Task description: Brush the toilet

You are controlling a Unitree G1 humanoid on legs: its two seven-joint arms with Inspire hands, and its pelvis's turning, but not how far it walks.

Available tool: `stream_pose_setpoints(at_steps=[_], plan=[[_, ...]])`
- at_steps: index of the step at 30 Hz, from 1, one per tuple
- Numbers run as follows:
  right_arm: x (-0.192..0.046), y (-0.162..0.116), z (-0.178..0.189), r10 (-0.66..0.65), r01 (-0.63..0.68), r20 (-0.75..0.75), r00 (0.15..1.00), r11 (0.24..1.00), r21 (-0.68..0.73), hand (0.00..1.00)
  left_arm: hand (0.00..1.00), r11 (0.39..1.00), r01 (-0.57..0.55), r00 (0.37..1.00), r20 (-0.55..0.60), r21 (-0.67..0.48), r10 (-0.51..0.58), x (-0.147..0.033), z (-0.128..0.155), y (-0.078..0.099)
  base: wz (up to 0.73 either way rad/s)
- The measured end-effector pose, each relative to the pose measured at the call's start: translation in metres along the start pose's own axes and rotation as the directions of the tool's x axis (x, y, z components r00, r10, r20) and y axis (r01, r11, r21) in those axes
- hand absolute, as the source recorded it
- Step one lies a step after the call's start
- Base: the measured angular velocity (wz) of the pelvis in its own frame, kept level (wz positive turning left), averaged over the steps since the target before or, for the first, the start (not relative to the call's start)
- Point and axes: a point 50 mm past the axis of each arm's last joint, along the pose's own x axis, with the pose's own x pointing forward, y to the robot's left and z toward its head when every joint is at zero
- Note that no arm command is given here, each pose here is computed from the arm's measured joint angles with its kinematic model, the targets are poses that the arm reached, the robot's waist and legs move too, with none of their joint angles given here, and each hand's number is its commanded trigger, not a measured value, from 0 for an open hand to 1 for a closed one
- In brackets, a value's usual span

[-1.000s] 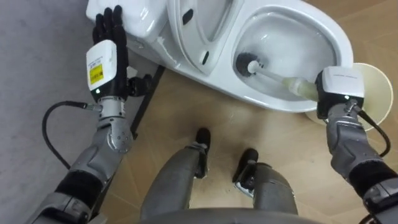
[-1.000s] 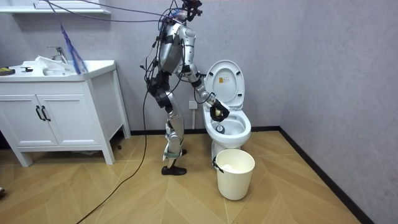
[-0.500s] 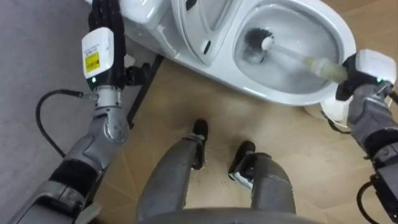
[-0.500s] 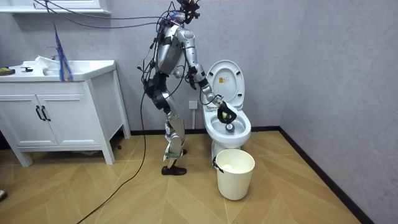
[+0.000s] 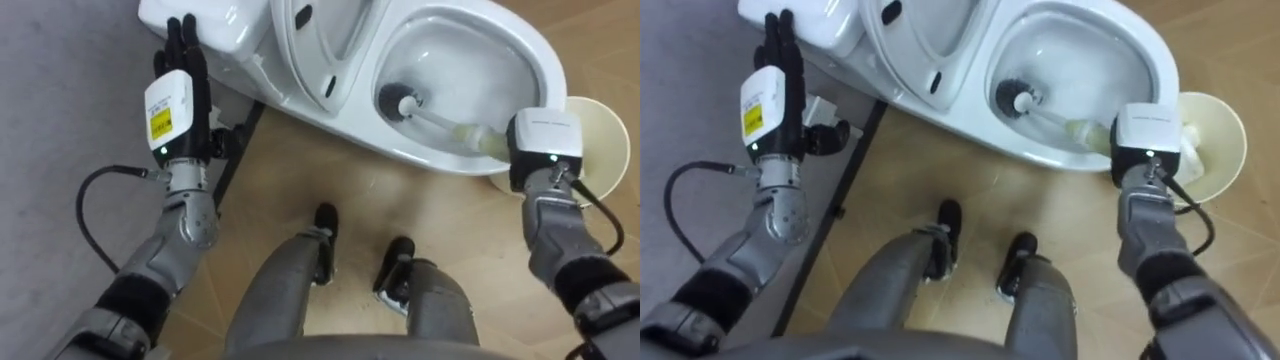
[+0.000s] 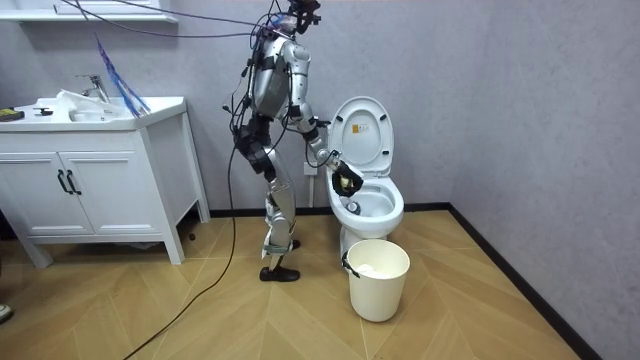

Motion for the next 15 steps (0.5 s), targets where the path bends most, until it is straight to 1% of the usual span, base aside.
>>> stream_pose_setpoints(at_steps=[2, 3, 5, 8, 9, 11, 13, 15], plan=[[0.001, 0.000, -0.003, 0.004, -0.004, -0.011, 1.000, 1.000, -0.002, 1.00, 0.00, 1.000, -0.006, 1.000, -0.003, -0.004, 0.006, 0.000, 0.000, 0.000, 0.00], [0.004, 0.000, -0.009, 0.011, -0.011, -0.028, 1.000, 1.000, -0.021, 1.00, 0.00, 1.000, -0.010, 1.000, -0.001, -0.003, 0.010, 0.000, 0.000, 0.000, 0.00], [0.009, 0.000, -0.020, 0.028, -0.028, -0.062, 0.998, 1.000, -0.009, 1.00, 0.00, 1.000, 0.001, 1.000, -0.001, -0.014, -0.001, -0.001, 0.002, -0.002, 0.00], [0.015, -0.001, -0.035, 0.055, -0.050, -0.109, 0.993, 0.998, 0.048, 1.00, 0.00, 1.000, 0.008, 1.000, 0.010, -0.004, -0.007, 0.002, 0.003, -0.002, 0.00], [0.017, -0.003, -0.042, 0.058, -0.045, -0.138, 0.989, 0.995, 0.094, 1.00, 0.00, 1.000, 0.007, 1.000, 0.021, -0.011, -0.007, 0.004, 0.006, -0.001, 0.11], [0.022, -0.011, -0.049, 0.044, -0.023, -0.162, 0.986, 0.991, 0.131, 1.00, 0.00, 1.000, -0.008, 0.999, 0.044, -0.024, 0.009, 0.007, 0.011, 0.002, 0.14], [0.033, -0.028, -0.055, 0.007, 0.014, -0.168, 0.986, 0.992, 0.126, 1.00, 0.00, 0.999, -0.025, 0.997, 0.071, -0.041, 0.028, 0.013, 0.018, 0.006, 0.09], [0.038, -0.038, -0.059, -0.020, 0.040, -0.174, 0.985, 0.993, 0.112, 1.00, 0.00, 0.998, -0.030, 0.995, 0.091, -0.049, 0.034, 0.016, 0.021, 0.007, 0.09]])
